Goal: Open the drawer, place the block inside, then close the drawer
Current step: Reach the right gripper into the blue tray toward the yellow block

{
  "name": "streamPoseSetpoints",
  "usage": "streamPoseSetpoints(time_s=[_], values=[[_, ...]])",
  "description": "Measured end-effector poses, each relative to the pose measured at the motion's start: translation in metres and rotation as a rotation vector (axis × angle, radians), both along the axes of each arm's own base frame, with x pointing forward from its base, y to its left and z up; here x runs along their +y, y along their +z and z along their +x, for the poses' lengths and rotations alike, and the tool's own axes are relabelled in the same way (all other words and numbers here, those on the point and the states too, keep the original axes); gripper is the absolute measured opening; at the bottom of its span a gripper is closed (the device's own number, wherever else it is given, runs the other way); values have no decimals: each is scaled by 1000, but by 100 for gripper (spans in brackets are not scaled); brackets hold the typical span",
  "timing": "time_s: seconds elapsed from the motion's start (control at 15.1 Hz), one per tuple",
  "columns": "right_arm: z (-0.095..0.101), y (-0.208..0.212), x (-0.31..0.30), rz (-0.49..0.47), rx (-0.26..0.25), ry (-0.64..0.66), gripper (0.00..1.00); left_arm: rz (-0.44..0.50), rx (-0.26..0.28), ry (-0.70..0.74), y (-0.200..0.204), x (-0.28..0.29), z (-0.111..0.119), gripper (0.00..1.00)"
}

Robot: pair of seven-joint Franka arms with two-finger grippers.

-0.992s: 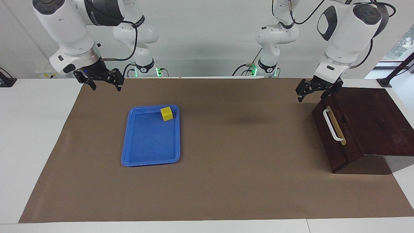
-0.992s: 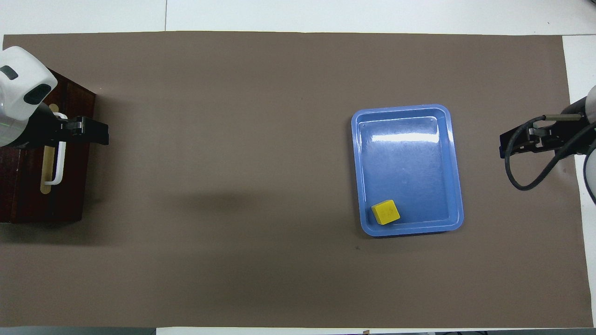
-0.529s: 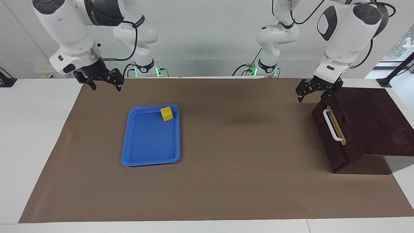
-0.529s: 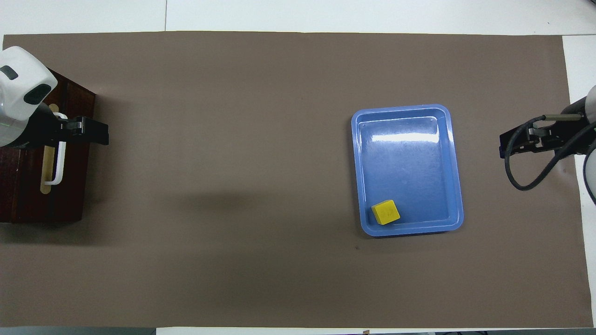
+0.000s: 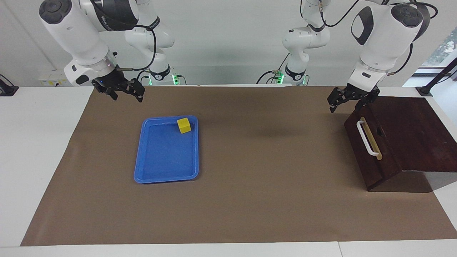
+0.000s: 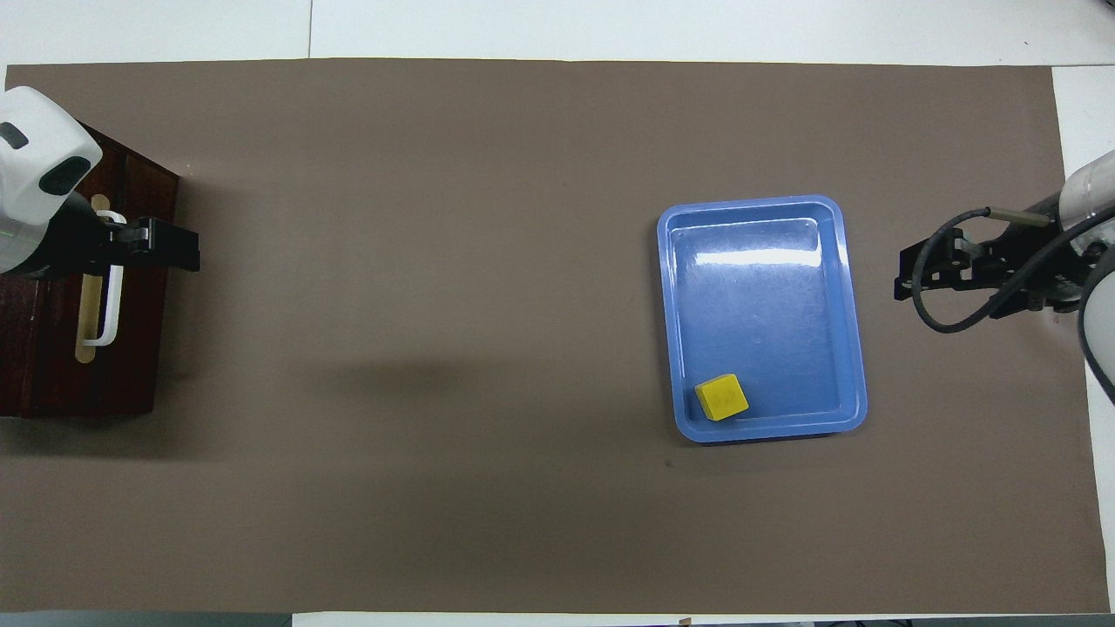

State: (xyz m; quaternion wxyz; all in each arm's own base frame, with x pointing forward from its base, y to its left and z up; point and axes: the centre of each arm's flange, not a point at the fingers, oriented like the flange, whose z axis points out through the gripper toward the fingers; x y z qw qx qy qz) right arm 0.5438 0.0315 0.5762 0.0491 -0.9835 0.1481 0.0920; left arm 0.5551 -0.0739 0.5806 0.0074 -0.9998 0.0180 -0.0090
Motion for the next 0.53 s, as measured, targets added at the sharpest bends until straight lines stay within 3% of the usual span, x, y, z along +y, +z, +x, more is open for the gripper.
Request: streamPoseSetpoints(time_s=[0.26,0.53], values=[[-5,-37,15,70,103,-339,100,2,13,-3,-2,-1,-2,100],[-10,-92,23,125,211,-591,100,4,26,-2,-9,-1,-3,100]])
